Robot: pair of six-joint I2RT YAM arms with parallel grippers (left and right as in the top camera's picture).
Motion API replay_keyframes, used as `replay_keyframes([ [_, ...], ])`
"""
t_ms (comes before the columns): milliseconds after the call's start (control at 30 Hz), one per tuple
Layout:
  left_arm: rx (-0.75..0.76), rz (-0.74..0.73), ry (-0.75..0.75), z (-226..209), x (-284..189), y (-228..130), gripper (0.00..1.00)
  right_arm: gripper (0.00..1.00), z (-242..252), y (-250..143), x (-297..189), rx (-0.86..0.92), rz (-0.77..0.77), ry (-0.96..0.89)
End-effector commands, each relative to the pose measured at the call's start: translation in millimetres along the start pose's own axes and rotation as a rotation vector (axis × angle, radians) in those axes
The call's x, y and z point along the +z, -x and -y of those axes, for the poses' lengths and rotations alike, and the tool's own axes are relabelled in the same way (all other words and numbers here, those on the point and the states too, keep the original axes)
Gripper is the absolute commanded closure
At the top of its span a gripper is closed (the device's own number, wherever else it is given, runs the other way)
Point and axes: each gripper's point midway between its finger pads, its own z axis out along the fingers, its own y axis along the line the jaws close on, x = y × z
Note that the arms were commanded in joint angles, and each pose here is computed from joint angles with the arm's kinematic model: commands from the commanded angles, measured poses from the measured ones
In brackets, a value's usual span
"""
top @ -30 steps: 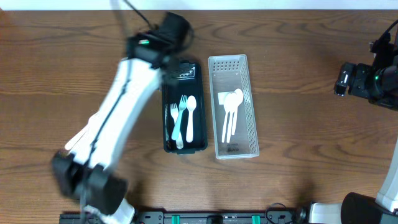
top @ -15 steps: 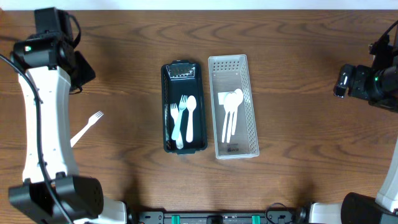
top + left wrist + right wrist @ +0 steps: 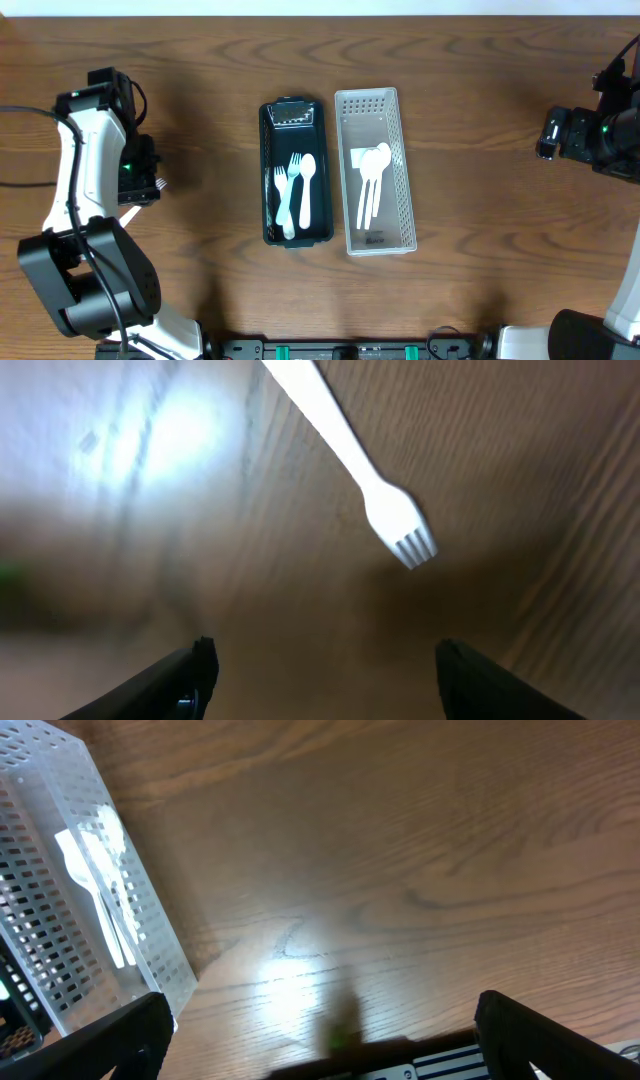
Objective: Pack container
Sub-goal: 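Move the left gripper to the last white fork and grasp it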
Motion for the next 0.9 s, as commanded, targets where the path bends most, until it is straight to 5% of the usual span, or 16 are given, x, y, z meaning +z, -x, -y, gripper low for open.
replay_keyframes([
  [0, -0.229, 0.007, 0.007, -2, 15, -1, 0.27, 0.01, 3, 0, 0, 0.010, -0.002, -0.003],
  [500, -0.373, -0.001, -0.039, 7, 49, 25, 0.39, 0.01, 3, -4, 0, 0.010, -0.016, -0.004],
  [867, -0.312, -0.017, 0.083, 1, 91, 15, 0.40, 0.01, 3, -4, 0, 0.010, -0.019, -0.004],
])
